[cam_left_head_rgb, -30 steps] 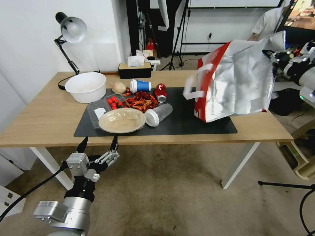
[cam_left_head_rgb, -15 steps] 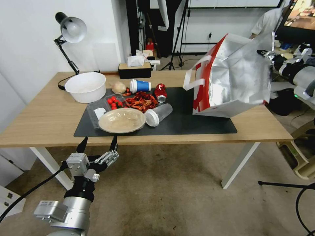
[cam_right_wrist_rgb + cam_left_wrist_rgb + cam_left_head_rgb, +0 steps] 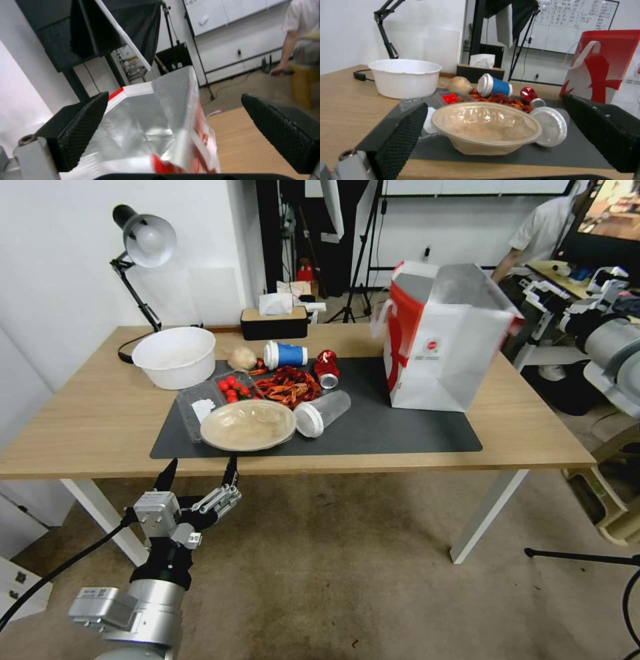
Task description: Pick up the food delivery bag from the floor and place it on the table.
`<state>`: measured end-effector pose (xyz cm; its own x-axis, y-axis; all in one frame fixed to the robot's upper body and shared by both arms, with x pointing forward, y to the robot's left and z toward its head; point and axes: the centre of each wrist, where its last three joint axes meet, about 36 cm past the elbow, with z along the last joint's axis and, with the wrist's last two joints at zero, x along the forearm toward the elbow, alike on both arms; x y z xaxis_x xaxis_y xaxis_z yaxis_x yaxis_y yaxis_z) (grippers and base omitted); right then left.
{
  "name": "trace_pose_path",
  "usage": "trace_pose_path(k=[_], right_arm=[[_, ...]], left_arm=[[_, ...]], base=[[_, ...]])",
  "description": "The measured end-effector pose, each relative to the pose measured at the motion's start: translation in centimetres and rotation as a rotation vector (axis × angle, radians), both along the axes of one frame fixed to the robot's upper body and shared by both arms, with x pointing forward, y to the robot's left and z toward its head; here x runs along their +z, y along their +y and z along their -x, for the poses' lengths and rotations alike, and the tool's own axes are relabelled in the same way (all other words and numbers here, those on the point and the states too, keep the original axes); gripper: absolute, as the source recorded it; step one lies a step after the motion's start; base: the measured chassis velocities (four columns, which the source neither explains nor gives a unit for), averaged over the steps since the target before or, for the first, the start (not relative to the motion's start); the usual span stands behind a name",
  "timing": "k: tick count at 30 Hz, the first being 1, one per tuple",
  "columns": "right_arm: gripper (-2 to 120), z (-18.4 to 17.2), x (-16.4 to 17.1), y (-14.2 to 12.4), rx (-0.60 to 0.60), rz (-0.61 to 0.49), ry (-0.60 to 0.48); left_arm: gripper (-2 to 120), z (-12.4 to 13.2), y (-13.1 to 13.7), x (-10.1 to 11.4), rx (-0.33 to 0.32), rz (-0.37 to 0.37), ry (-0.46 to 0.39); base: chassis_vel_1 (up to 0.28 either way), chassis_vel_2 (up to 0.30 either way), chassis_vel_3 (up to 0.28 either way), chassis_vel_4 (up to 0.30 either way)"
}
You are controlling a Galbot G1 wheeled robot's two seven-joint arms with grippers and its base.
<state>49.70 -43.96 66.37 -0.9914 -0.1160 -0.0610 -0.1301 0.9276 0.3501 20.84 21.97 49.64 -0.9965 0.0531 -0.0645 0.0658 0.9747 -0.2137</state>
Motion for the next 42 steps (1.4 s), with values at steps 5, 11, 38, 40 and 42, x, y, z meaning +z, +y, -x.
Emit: trace_pose_path(k=[5,11,38,40,42], right_arm=[[100,2.5,-0.9,0.4,-0.008,0.115,-0.061],[100,5.6,-3.2,2.4,-0.003,0.271,-0.220],[100,24.3,-25.7,11.5,0.040,0.246,-0.223],[100,24.3,-26.0,11.6,0.042,0.240,-0.217],[100,24.2,-26.5,11.9,0.044,0.224,-0.205]], left_arm=[[100,-0.1,0.0,0.1,-0.006,0.005,-0.007],[100,-0.2,0.1,0.2,-0.020,0.001,-0.043],[100,-1.1,1.0,-6.4,-0.011,-0.057,-0.078],[100,-1.2,1.1,-6.8,-0.011,-0.061,-0.076],[100,-1.2,1.1,-7.6,-0.011,-0.069,-0.067]], base=[[0.000,0.000,0.000,0.000],[0.000,0.000,0.000,0.000],[0.000,0.000,0.000,0.000],[0.000,0.000,0.000,0.000],[0.000,0.000,0.000,0.000]])
